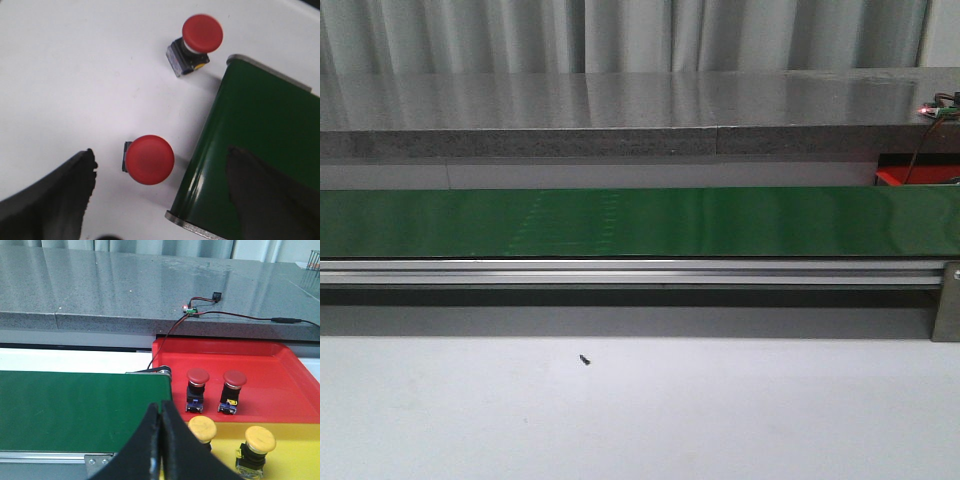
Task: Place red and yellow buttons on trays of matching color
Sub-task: 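Move the left gripper above the remaining red-capped buttons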
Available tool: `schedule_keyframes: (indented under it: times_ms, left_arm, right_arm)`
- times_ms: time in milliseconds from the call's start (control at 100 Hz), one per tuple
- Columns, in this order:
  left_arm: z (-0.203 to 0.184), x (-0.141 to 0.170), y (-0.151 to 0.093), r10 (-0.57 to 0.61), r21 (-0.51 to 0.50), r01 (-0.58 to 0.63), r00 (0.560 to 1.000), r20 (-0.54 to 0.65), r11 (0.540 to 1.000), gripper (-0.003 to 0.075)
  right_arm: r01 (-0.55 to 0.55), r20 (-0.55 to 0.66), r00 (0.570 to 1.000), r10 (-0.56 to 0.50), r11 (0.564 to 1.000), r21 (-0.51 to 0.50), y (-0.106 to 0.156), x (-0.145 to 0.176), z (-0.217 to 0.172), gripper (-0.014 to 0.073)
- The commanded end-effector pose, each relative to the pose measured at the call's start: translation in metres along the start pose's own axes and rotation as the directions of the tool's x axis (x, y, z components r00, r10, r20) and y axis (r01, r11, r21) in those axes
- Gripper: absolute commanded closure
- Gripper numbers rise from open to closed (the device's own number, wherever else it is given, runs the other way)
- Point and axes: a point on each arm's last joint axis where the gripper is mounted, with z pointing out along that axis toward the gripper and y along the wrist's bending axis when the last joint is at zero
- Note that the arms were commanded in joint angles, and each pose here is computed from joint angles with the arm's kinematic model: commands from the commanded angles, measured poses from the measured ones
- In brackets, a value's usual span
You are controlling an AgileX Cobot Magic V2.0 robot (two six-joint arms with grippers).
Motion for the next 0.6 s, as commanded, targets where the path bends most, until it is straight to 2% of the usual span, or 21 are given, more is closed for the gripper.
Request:
schedule_keyframes:
  times_ms: [0,460,590]
  left_arm:
    - [-0.006,-0.012,-0.002,-0.013,0.02,0.013,1.0,0.019,1.0,0.0187]
    - [0.039,-0.02,0.012,-0.027,0.025,0.029,0.997,-0.073,0.999,0.0188]
    - [0.042,-0.018,0.015,-0.014,0.012,0.015,0.995,-0.094,1.0,0.0237]
  right_arm:
    - [0.006,0.109,0.994,-0.007,1.0,0.007,-0.001,-0.016,-0.002,0.0718]
    - [0.006,0.108,0.994,-0.007,1.0,0.007,-0.001,-0.016,-0.002,0.0718]
    - [0.006,0.108,0.994,-0.007,1.0,0.007,-0.001,-0.016,-0.002,0.0718]
